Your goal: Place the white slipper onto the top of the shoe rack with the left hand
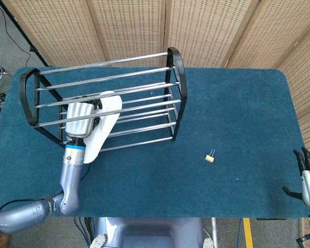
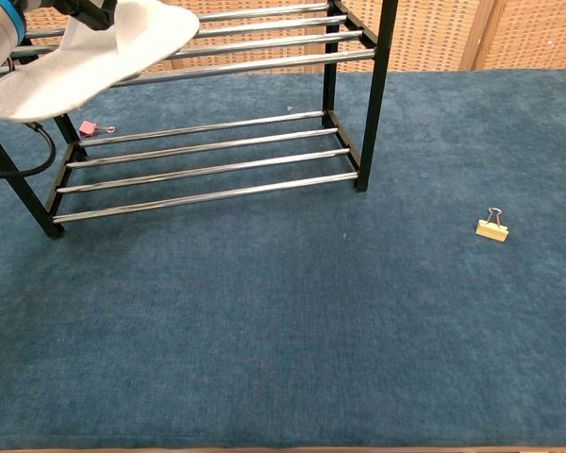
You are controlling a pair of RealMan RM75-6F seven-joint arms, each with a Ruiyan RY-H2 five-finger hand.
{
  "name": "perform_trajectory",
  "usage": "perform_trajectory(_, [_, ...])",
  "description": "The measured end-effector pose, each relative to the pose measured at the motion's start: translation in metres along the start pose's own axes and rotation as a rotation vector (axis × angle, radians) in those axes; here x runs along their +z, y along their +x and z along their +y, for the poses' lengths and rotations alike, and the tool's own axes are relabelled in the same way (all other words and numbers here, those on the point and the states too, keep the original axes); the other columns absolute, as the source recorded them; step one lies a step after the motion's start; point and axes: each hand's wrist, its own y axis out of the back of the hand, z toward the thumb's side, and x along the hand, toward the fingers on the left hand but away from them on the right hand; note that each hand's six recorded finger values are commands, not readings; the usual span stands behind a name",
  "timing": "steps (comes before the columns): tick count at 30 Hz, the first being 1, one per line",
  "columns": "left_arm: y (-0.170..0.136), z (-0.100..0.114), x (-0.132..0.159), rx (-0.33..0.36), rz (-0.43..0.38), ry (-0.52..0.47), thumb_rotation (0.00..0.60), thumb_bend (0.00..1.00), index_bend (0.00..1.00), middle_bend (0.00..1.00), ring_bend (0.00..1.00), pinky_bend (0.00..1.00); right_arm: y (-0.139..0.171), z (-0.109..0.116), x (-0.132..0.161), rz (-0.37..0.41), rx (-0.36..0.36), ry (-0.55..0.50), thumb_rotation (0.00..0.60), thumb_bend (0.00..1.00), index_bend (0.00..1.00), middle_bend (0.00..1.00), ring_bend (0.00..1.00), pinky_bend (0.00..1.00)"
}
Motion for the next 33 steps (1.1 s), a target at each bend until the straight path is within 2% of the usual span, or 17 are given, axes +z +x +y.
perform_trajectory(6, [0.011, 0.001, -0.002, 0.003, 0.025, 0.032, 0.600, 0.49, 0.73, 0.60, 0.47, 0.53, -0.001, 0.000, -0.001, -0.003, 0.002, -0.004, 0.600, 0.00, 0.00, 0.00, 0.00, 0.00])
perform_trajectory(20, [0.027, -0.011, -0.013, -0.013, 0.061, 0.071, 0.600, 0.49, 0.73, 0.60, 0.47, 0.53, -0.002, 0.002, -0.004, -0.009, 0.003, -0.016, 0.600, 0.00, 0.00, 0.00, 0.00, 0.00])
perform_trajectory(25, [0.030, -0.015, -0.020, -0.026, 0.126, 0.074, 0.600, 0.48, 0.73, 0.60, 0.47, 0.53, -0.002, 0.002, -0.005, -0.011, 0.005, -0.020, 0.600, 0.00, 0.00, 0.00, 0.00, 0.00])
perform_trajectory(30, [0.031, -0.016, -0.021, -0.023, 0.151, 0.070, 0.600, 0.46, 0.67, 0.54, 0.40, 0.53, -0.002, 0.002, -0.004, -0.008, 0.007, -0.023, 0.600, 0.00, 0.00, 0.00, 0.00, 0.00])
perform_trajectory(33, [0.029, -0.014, -0.020, -0.012, 0.143, 0.064, 0.600, 0.44, 0.59, 0.45, 0.32, 0.53, -0.002, 0.002, -0.005, -0.010, 0.006, -0.024, 0.600, 0.00, 0.00, 0.00, 0.00, 0.00])
